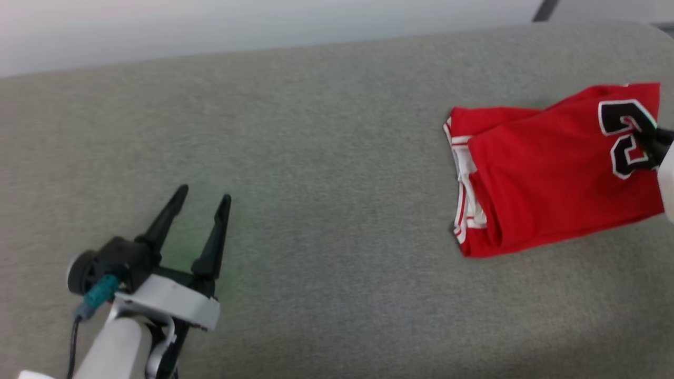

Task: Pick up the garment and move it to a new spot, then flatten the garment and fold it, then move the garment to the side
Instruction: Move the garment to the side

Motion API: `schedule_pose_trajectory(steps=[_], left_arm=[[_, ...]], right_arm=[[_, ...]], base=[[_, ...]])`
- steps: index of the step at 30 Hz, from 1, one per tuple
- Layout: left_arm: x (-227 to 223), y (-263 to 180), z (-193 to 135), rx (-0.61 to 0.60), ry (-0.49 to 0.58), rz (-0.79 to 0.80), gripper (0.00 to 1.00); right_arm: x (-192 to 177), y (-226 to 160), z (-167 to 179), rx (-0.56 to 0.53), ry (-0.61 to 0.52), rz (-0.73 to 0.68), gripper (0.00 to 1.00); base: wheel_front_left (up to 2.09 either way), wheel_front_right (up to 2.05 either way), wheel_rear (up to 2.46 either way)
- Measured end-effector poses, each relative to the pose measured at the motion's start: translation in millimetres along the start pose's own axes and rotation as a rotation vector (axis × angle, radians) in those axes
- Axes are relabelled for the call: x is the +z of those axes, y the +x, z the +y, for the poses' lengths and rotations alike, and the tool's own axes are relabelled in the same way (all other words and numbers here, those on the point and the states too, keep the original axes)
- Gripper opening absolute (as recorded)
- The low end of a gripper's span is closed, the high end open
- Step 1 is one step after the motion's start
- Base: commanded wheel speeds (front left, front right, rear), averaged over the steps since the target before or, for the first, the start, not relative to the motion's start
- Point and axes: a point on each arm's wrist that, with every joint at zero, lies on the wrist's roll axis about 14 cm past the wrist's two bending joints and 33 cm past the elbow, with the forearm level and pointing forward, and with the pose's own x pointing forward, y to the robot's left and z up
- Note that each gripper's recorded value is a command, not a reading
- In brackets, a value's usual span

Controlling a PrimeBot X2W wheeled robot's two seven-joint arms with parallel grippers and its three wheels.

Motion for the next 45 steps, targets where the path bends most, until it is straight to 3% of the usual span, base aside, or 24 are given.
schedule_pose_trajectory(steps=[11,23,29,39,40,42,43,45], left_arm=[[-11.1,42.3,-19.5,-0.116,0.01,-0.001,1.0],[-45.1,74.2,-36.6,-0.202,-0.017,0.037,1.0],[-58.4,80.3,-37.2,-0.22,-0.022,0.054,1.0],[-67.5,83.1,-29.6,-0.219,-0.023,0.068,1.0],[-67.8,82.8,-28.2,-0.216,-0.024,0.069,1.0],[-67.4,82.1,-25.8,-0.211,-0.02,0.07,1.0],[-66.9,81.7,-24.0,-0.207,-0.017,0.071,1.0],[-65.5,80.3,-20.6,-0.199,-0.011,0.072,1.0]], right_arm=[[-10.9,-2.4,-51.4,-0.129,-0.058,0.024,0.0],[-31.7,-0.3,-119.8,-0.298,-0.202,0.092,0.0],[-43.9,5.8,-142.2,-0.353,-0.289,0.152,0.0],[-62.8,28.4,-149.4,-0.391,-0.274,0.179,0.0],[-63.4,30.6,-149.1,-0.392,-0.275,0.178,0.04],[-61.4,33.5,-150.3,-0.401,-0.282,0.165,0.36],[-60.4,34.2,-151.5,-0.408,-0.276,0.158,0.44],[-61.0,33.5,-154.1,-0.421,-0.277,0.155,0.75]], base=[[0.0,0.0,0.0],[0.0,0.0,0.0],[0.0,0.0,0.0],[0.0,0.0,0.0],[0.0,0.0,0.0],[0.0,0.0,0.0],[0.0,0.0,0.0],[0.0,0.0,0.0]])
